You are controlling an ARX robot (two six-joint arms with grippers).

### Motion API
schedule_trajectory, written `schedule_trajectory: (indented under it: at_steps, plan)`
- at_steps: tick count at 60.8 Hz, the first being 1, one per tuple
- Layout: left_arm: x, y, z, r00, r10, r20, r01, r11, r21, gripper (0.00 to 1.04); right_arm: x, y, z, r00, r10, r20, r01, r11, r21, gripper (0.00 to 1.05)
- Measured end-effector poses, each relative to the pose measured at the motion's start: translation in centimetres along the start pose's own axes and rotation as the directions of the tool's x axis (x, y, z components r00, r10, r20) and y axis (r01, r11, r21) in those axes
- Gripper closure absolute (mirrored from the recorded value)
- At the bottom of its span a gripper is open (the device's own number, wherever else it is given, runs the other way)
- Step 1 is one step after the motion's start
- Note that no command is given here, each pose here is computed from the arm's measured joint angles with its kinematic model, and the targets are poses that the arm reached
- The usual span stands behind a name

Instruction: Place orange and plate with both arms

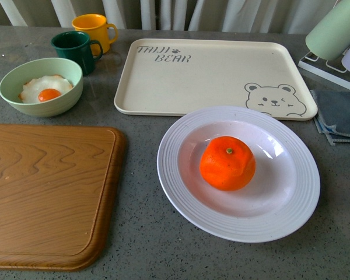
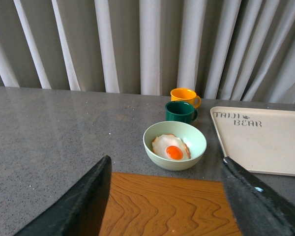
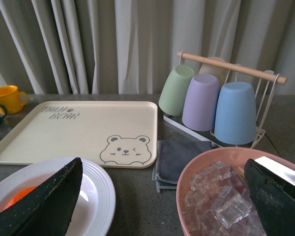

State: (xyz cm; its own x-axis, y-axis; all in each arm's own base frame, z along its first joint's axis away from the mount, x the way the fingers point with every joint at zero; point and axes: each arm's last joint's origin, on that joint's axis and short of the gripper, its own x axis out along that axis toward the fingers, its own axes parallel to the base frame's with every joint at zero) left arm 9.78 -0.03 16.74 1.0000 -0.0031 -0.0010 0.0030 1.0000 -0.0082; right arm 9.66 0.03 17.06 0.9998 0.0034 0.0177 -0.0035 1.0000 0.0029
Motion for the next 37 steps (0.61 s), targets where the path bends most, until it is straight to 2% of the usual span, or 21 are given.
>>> schedule_trajectory:
  at_steps: [8,18,20,22,23,25,27,31,37]
  plan:
    - [0.0,0.0,0.0,1.0,0.0,0.0,0.0,1.0,0.001,0.07,0.0,0.0,0.0,1.0,0.0,0.0,0.0,1.0,0.0,0.09]
    - [0.0,0.0,0.0,1.0,0.0,0.0,0.0,1.0,0.002,0.09,0.0,0.0,0.0,1.0,0.0,-0.003,0.0,1.0,0.0,0.09]
    - [0.0,0.0,0.0,1.0,0.0,0.0,0.0,1.0,0.002,0.09,0.1,0.0,-0.1,0.995,0.04,-0.09,-0.037,0.999,0.034,0.09]
    - [0.0,0.0,0.0,1.0,0.0,0.0,0.0,1.0,0.002,0.09,0.1,0.1,-0.1,0.956,0.096,-0.279,-0.068,0.992,0.109,0.09]
    - [0.0,0.0,0.0,1.0,0.0,0.0,0.0,1.0,0.002,0.09,0.2,0.2,-0.1,0.939,0.104,-0.328,-0.064,0.99,0.129,0.09]
    - [0.0,0.0,0.0,1.0,-0.001,0.0,0.001,1.0,0.002,0.09,0.4,0.3,-0.2,0.86,0.126,-0.495,-0.035,0.981,0.191,0.09]
    - [0.0,0.0,0.0,1.0,0.0,0.0,0.0,1.0,0.002,0.09,0.5,0.5,-0.6,0.801,0.135,-0.583,0.003,0.973,0.229,0.09]
    - [0.0,0.0,0.0,1.0,0.0,0.0,0.0,1.0,0.002,0.09,0.9,1.0,-1.4,0.736,0.143,-0.662,0.05,0.964,0.263,0.09]
    - [0.0,0.0,0.0,1.0,0.0,0.0,0.0,1.0,0.002,0.09,1.6,1.8,-1.8,0.716,0.139,-0.684,0.091,0.953,0.288,0.09]
